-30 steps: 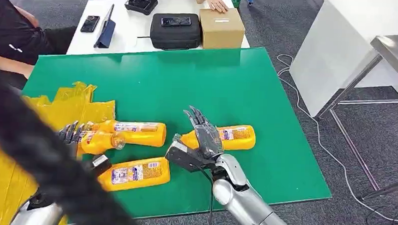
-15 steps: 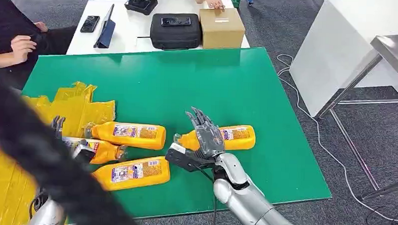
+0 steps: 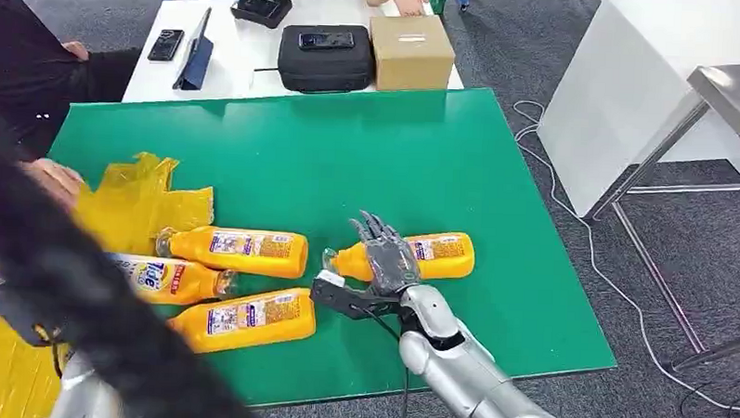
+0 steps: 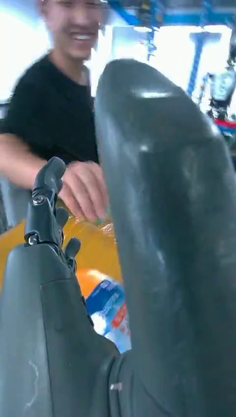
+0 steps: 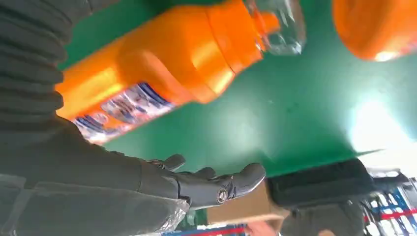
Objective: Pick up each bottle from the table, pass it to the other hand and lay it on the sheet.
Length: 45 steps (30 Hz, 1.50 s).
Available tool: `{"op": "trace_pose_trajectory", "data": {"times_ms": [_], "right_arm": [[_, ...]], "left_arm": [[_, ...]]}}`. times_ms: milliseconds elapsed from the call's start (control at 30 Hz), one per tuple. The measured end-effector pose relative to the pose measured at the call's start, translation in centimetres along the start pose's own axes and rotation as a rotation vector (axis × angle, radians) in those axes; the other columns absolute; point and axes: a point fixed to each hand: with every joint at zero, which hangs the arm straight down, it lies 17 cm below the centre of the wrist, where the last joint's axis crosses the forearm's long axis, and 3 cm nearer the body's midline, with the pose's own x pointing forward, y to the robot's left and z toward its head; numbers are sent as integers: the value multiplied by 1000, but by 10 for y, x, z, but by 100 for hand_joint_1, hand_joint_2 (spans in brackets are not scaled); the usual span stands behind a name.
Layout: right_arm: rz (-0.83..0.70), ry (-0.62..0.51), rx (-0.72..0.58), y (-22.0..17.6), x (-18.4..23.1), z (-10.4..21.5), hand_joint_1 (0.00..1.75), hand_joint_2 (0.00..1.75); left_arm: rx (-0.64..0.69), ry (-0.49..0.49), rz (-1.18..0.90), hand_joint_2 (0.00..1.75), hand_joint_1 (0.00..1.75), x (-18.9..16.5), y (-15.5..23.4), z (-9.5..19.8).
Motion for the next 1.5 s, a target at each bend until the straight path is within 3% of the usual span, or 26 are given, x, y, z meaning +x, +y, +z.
{"op": "trace_pose_trajectory", "data": {"times_ms": [267,467,700,900,1067,1500], "right_arm": [[31,39,12,9,-11,11,0,175],[123,78,-5,9,-29,29,0,175],[320,121,-74,-8,-50,34,0,175],[356,133,-83,-12,-56,35,0,175],[478,178,-126,-25,-71,36,0,175],[538,264,-58,-24,-125,29,0,175]], "left_arm": [[81,27,153,0,0,25,26,24],[87,36,184,0,0,33,24,37],[85,43,215,0,0,34,21,38],[85,43,220,0,0,34,20,39],[84,38,235,0,0,37,16,38],[62,40,290,0,0,41,-1,31]]}}
